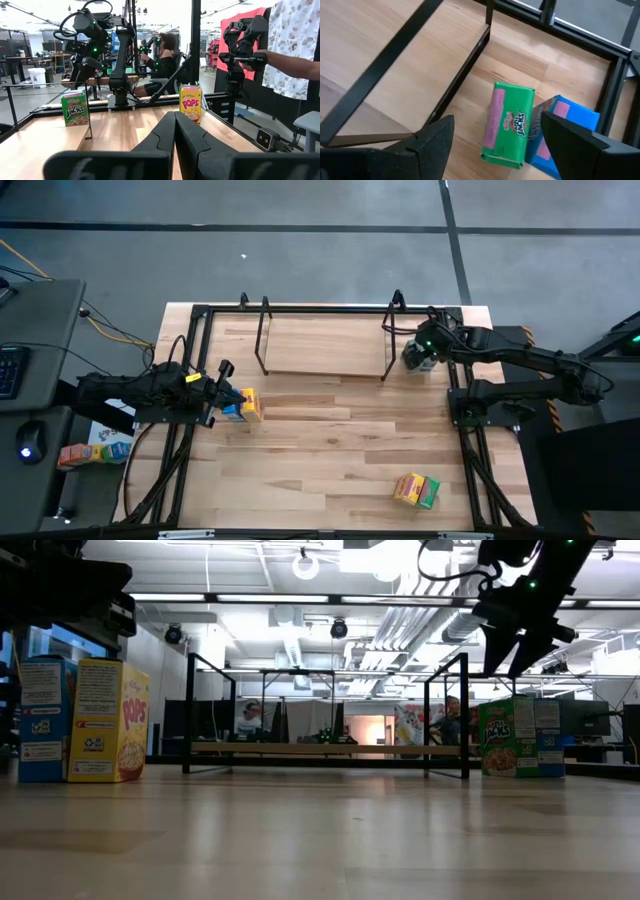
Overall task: Stack cereal on shelf
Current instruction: Put the top green cereal box on the shelf
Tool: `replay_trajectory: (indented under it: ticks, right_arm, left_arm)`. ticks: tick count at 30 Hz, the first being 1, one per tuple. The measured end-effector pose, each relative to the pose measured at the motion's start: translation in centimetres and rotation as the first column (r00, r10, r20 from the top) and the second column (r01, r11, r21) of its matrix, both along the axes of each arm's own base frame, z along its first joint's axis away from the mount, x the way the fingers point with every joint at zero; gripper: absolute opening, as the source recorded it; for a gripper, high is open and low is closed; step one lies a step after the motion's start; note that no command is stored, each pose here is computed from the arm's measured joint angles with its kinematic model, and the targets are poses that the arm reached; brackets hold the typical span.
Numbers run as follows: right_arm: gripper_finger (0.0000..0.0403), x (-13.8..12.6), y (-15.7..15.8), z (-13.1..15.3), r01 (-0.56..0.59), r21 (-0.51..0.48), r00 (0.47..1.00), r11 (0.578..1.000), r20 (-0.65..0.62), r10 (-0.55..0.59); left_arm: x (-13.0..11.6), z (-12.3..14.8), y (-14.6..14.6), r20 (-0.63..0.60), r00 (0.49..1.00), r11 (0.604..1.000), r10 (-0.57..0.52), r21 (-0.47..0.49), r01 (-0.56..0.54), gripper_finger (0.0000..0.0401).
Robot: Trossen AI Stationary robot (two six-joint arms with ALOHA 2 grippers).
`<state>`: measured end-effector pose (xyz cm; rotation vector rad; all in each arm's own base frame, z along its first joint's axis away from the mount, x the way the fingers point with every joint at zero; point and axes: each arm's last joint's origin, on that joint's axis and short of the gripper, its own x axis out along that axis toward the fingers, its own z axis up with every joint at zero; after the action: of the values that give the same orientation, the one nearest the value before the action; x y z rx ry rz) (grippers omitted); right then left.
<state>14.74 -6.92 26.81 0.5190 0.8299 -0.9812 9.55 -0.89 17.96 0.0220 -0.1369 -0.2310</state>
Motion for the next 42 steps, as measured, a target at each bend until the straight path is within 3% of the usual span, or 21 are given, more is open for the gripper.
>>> replay_trajectory:
  ticks: [13,28,42]
  right_arm:
    - [0.0287,1.3,-0.7,-1.0,-0.005,-0.041,0.996,0.999,-0.084,0.002]
    - [0.0287,2.4,-2.7,-3.4,0.061,0.038,0.976,0.997,-0.213,-0.052]
    - [0.0277,2.7,-2.7,-3.9,0.044,0.097,0.973,0.994,-0.231,-0.02]
  left_arm:
    - [0.0,0.0,0.0,0.0,1.0,1.0,0.0,0.0,0.0,0.0]
    - [0.0,0.0,0.0,0.0,1.0,1.0,0.0,0.0,0.0,0.0]
    - [0.0,0.0,0.0,0.0,1.0,1.0,0.0,0.0,0.0,0.0]
